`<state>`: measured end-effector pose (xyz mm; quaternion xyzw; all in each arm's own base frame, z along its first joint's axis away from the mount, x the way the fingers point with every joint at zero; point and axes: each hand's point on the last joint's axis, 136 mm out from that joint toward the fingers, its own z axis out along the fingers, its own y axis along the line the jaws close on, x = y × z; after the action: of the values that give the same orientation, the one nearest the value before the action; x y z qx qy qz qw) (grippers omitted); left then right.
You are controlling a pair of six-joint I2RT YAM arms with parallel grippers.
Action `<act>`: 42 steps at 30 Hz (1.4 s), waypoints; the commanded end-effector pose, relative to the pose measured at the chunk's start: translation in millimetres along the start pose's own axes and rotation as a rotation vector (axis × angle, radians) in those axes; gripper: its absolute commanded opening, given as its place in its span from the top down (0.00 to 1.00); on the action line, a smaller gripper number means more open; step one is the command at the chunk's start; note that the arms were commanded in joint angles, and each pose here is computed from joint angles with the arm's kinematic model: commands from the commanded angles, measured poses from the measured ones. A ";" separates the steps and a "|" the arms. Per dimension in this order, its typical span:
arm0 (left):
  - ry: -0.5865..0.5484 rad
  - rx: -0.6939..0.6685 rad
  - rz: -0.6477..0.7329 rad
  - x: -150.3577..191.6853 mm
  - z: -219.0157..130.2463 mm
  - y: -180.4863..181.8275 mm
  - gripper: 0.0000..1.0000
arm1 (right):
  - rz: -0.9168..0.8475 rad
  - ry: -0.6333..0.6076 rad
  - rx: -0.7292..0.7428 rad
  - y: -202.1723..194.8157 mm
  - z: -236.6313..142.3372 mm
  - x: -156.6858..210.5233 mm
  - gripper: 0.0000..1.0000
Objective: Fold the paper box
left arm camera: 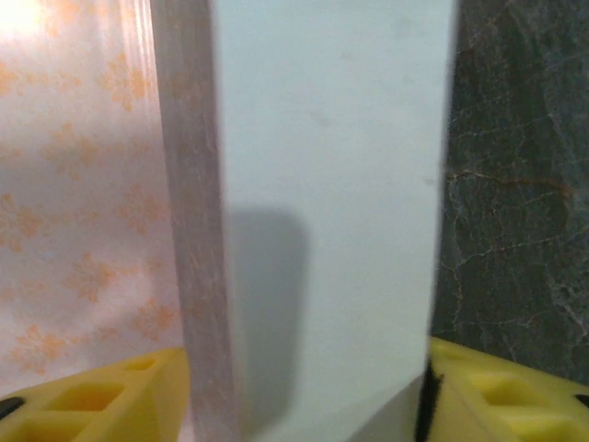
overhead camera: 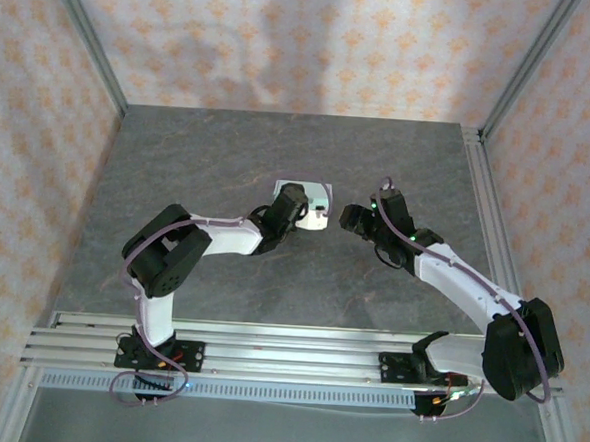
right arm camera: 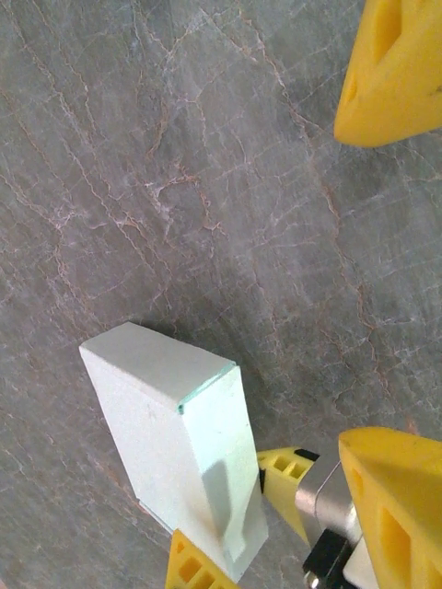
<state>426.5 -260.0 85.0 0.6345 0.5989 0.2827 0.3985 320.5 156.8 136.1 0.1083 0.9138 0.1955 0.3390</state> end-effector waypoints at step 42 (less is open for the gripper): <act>0.109 -0.474 -1.522 266.8 -117.4 50.6 0.00 | -0.331 -0.611 0.516 -146.9 -10.2 -95.4 0.00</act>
<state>379.7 28.6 136.6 -0.0363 0.8356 0.1205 0.5347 362.1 0.3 119.3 0.0920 0.8356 -0.1116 0.5300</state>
